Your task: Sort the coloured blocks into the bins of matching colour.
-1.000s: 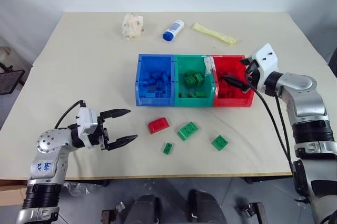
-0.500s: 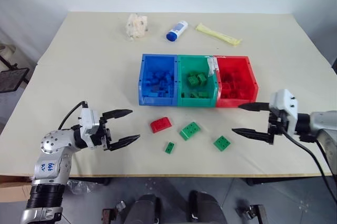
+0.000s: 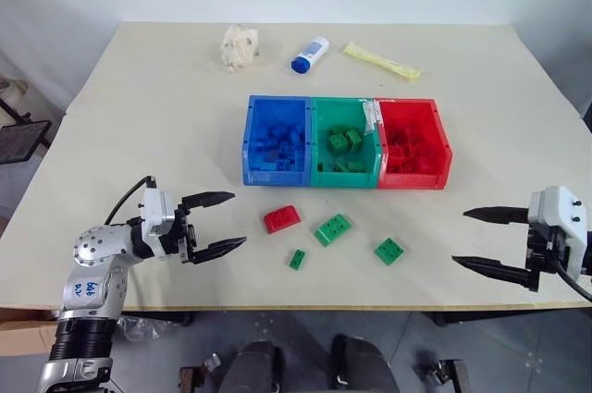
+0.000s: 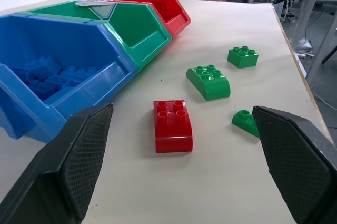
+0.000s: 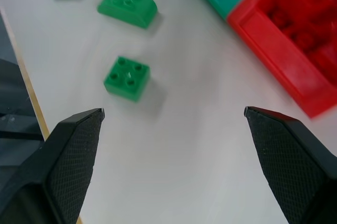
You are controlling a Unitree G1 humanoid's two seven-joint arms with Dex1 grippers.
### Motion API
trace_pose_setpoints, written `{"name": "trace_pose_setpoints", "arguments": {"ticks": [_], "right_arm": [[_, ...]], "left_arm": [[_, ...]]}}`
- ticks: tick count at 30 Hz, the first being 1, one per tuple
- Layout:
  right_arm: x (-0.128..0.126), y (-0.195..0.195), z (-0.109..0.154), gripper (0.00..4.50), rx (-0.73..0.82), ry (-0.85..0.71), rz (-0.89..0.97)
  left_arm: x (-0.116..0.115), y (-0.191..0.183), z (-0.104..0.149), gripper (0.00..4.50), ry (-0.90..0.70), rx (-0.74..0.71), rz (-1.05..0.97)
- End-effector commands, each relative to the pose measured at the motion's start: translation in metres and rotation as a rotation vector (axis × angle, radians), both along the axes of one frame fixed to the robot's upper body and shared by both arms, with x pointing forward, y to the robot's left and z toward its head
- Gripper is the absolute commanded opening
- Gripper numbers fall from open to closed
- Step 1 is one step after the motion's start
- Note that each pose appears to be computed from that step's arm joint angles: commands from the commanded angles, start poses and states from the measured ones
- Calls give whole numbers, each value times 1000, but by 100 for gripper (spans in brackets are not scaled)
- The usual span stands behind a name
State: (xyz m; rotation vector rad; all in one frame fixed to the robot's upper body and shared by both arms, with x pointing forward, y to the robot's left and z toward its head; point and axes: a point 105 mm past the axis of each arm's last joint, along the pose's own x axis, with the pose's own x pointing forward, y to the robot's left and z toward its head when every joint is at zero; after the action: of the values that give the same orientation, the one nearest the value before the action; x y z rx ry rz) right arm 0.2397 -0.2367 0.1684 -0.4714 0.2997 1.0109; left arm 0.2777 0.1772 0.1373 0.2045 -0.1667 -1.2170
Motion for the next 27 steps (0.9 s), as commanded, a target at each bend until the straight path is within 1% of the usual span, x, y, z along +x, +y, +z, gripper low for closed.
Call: {"name": "trace_pose_setpoints", "arguments": {"ticks": [1,4,6,11,14,17,19,20,24,25,27], "right_arm": [[-1,26,-14,446,-30,49,63],[10,47,-29,446,-29,72,89],[18,53,-36,446,-33,72,100],[32,54,-46,446,-52,66,94],[34,54,-61,446,-95,112,138],[34,51,-68,388,-114,124,165],[38,51,-68,323,-108,118,167],[40,52,-68,297,-103,113,165],[44,54,-64,162,-79,95,162],[44,54,-63,143,-76,94,162],[44,55,-61,145,-62,84,161]], "left_arm": [[-7,-2,0,450,-15,-3,-29],[-15,-3,-7,450,2,3,-39],[-20,-3,-9,450,11,0,-41],[-29,-6,-10,450,22,-7,-36],[-32,-5,-10,450,27,-11,-19],[-34,-4,-10,450,28,-10,-12],[-34,-4,-9,450,26,-12,-4],[-34,-3,-9,450,25,-12,-1],[-34,-3,-9,450,23,-14,5],[-34,-3,-9,450,24,-14,6],[-34,-3,-9,450,24,-15,7]]}}
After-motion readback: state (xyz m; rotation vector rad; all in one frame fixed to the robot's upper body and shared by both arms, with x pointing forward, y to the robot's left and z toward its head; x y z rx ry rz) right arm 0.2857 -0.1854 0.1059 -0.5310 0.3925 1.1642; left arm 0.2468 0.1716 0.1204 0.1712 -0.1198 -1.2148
